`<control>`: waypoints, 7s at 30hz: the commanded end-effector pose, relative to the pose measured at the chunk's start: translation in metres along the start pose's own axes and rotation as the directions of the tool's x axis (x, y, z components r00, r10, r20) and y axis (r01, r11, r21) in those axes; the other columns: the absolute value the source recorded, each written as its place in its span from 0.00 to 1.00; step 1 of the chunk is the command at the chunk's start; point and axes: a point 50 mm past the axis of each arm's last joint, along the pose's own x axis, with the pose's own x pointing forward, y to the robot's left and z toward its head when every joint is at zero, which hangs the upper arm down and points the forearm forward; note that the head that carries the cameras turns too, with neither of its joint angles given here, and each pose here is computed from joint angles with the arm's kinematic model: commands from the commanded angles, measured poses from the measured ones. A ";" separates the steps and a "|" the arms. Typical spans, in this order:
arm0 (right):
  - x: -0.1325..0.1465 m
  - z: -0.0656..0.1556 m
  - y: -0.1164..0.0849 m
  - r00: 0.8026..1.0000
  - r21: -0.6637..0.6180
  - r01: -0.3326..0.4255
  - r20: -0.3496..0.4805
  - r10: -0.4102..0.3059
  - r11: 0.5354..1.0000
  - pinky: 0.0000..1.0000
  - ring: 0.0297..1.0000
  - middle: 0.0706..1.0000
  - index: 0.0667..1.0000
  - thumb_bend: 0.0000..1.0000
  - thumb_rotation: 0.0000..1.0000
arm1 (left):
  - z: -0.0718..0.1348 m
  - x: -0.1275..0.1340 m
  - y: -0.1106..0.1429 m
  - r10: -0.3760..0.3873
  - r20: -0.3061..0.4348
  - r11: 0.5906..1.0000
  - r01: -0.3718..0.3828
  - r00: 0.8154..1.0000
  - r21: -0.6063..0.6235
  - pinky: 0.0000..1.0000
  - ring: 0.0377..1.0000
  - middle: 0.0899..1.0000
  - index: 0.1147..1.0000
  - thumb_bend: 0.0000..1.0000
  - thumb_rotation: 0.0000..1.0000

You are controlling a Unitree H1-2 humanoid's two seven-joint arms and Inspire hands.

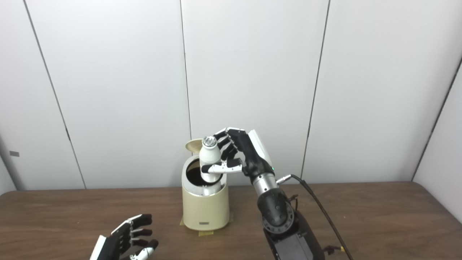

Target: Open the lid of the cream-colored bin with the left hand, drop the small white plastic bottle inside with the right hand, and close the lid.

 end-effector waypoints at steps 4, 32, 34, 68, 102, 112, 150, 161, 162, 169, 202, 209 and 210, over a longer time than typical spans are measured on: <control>0.025 0.032 -0.005 0.992 -0.007 0.049 0.118 -0.048 0.999 0.28 0.32 0.39 0.50 0.52 0.00 | 0.009 0.009 -0.004 0.011 0.066 1.000 -0.011 0.998 -0.006 0.63 0.71 0.77 0.77 0.55 0.10; 0.020 0.009 0.000 0.996 -0.089 0.004 0.088 0.003 0.996 0.28 0.32 0.39 0.50 0.52 0.00 | 0.013 0.006 -0.006 0.011 0.070 1.000 -0.011 0.997 -0.001 0.61 0.69 0.75 0.75 0.54 0.08; 0.018 0.006 -0.003 0.995 -0.125 -0.013 0.101 0.025 0.992 0.29 0.34 0.43 0.52 0.51 0.00 | 0.013 0.007 -0.006 0.011 0.070 1.000 -0.011 0.997 -0.003 0.61 0.70 0.76 0.75 0.54 0.08; 0.000 -0.001 -0.028 0.997 -0.190 -0.058 0.037 0.067 0.980 0.29 0.36 0.41 0.51 0.51 0.00 | 0.015 0.011 -0.010 -0.010 0.065 1.000 0.011 0.998 -0.012 0.61 0.69 0.75 0.74 0.54 0.09; 0.031 0.036 -0.046 0.996 -0.269 -0.018 0.078 0.040 0.963 0.28 0.34 0.43 0.53 0.51 0.00 | 0.016 0.012 -0.012 -0.012 0.057 1.000 0.013 0.998 -0.004 0.62 0.70 0.76 0.75 0.54 0.12; 0.028 0.033 -0.051 0.996 -0.296 -0.031 0.074 0.055 0.955 0.28 0.34 0.43 0.53 0.51 0.00 | 0.015 0.011 -0.010 -0.013 0.055 1.000 0.014 0.998 -0.004 0.61 0.69 0.74 0.74 0.54 0.11; 0.012 0.026 -0.045 0.994 -0.334 -0.084 0.031 0.100 0.939 0.32 0.35 0.42 0.53 0.51 0.00 | 0.017 0.013 -0.015 -0.018 0.050 1.000 0.018 0.999 -0.004 0.63 0.70 0.76 0.74 0.54 0.10; 0.011 0.023 -0.046 0.994 -0.339 -0.092 0.020 0.105 0.936 0.28 0.35 0.42 0.53 0.51 0.00 | 0.018 0.013 -0.015 -0.020 0.050 1.000 0.021 0.999 -0.003 0.62 0.70 0.76 0.75 0.53 0.09; 0.010 0.022 -0.046 0.994 -0.339 -0.092 0.018 0.104 0.936 0.28 0.35 0.42 0.53 0.51 0.00 | 0.018 0.013 -0.015 -0.021 0.052 1.000 0.021 0.998 -0.004 0.62 0.70 0.76 0.75 0.53 0.08; 0.005 0.018 -0.054 0.998 -0.227 -0.054 0.014 0.058 0.972 0.26 0.34 0.42 0.52 0.51 0.00 | 0.017 0.013 -0.015 -0.014 0.050 1.000 0.014 0.999 -0.006 0.61 0.70 0.76 0.75 0.54 0.09; -0.159 -0.079 -0.047 0.993 0.351 0.035 -0.122 0.008 0.936 0.61 0.70 0.84 0.85 0.82 0.30 | 0.062 0.044 0.008 -0.081 0.180 0.995 0.068 0.980 0.077 0.79 0.88 0.90 0.91 0.82 0.38; -0.165 -0.081 -0.042 0.990 0.366 0.057 -0.144 -0.004 0.929 0.60 0.70 0.83 0.83 0.80 0.27 | 0.107 0.093 0.019 -0.100 0.276 0.987 0.061 0.956 0.146 0.89 0.98 0.99 1.00 0.89 0.39; -0.165 -0.080 -0.042 0.989 0.370 0.057 -0.145 -0.003 0.927 0.60 0.70 0.83 0.83 0.79 0.27 | 0.112 0.099 0.020 -0.101 0.287 0.987 0.059 0.953 0.151 0.88 0.99 0.99 1.00 0.89 0.38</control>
